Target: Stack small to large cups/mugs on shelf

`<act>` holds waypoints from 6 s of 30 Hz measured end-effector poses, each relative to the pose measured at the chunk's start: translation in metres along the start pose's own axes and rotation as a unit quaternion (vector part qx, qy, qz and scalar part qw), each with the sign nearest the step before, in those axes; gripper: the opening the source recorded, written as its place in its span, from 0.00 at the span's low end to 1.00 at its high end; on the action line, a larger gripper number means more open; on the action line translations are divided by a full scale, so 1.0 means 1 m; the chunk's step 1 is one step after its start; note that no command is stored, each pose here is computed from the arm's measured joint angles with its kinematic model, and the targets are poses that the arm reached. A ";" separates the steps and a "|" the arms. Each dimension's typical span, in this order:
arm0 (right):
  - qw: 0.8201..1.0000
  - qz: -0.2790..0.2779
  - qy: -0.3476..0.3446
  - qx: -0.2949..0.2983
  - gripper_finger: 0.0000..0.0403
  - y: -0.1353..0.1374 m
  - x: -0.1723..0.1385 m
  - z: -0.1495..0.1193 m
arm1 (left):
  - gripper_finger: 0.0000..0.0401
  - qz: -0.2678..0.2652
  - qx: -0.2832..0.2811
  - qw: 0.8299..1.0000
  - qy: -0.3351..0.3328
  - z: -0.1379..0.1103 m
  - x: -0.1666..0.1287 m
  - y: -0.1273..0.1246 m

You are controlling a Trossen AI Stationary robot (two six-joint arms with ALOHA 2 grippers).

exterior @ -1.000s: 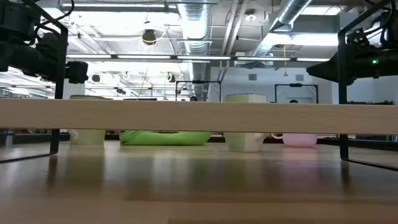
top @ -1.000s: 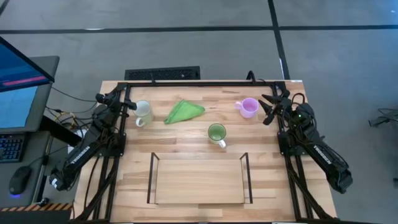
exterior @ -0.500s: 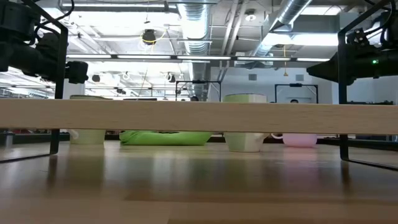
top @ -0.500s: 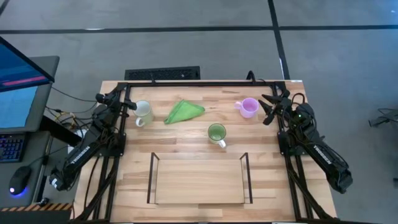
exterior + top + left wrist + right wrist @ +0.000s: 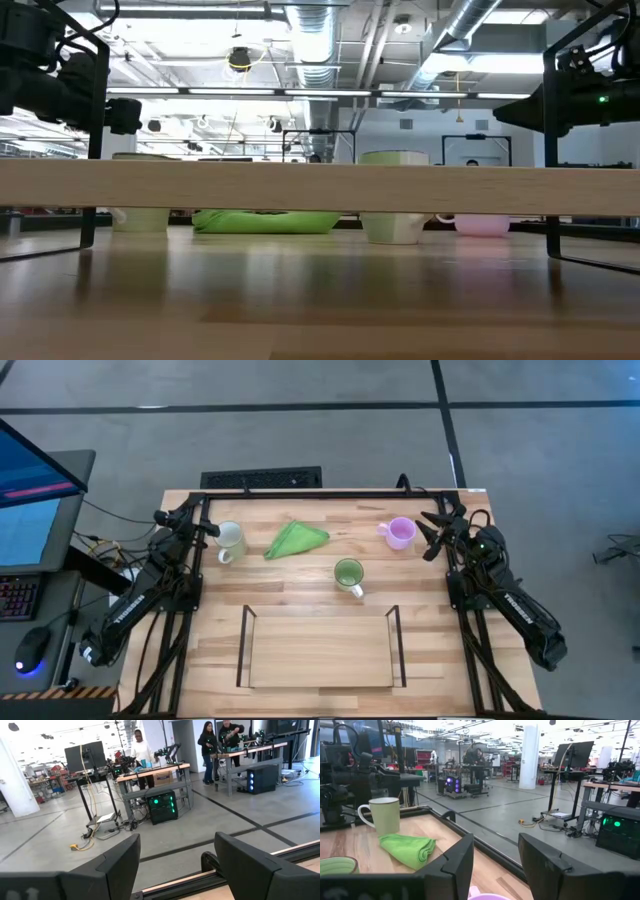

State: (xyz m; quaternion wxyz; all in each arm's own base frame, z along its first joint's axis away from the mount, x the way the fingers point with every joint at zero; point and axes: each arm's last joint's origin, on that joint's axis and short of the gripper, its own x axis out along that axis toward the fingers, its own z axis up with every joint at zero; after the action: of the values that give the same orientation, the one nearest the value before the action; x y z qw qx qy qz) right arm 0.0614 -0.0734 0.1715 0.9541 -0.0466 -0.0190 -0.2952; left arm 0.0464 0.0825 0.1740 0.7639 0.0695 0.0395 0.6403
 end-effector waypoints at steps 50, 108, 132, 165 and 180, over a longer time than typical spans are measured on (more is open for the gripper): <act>1.000 0.000 0.000 0.000 0.44 0.000 0.000 0.000 | 0.62 0.000 0.000 1.000 0.000 0.000 0.000 0.000; 1.000 0.000 0.000 0.000 0.44 0.000 0.000 0.000 | 0.62 0.016 -0.041 0.999 -0.004 0.001 0.000 0.001; 1.000 0.000 0.000 0.000 0.44 0.000 0.000 0.000 | 0.62 -0.267 -0.133 0.953 -0.047 0.029 -0.009 -0.008; 1.000 0.000 0.000 -0.022 0.44 0.000 0.000 0.000 | 0.62 -0.175 -0.033 0.877 0.446 0.136 0.038 -0.011; 1.000 0.000 0.000 -0.017 0.44 0.000 0.000 0.000 | 0.62 -0.112 -0.027 0.817 0.565 0.111 0.053 -0.035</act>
State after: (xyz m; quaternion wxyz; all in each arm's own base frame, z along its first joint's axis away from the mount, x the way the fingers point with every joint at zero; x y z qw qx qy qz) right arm 0.0614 -0.0734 0.1715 0.9531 -0.0630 -0.0139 -0.2956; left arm 0.1068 0.1228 0.2794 0.6754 -0.3298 0.4539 0.4785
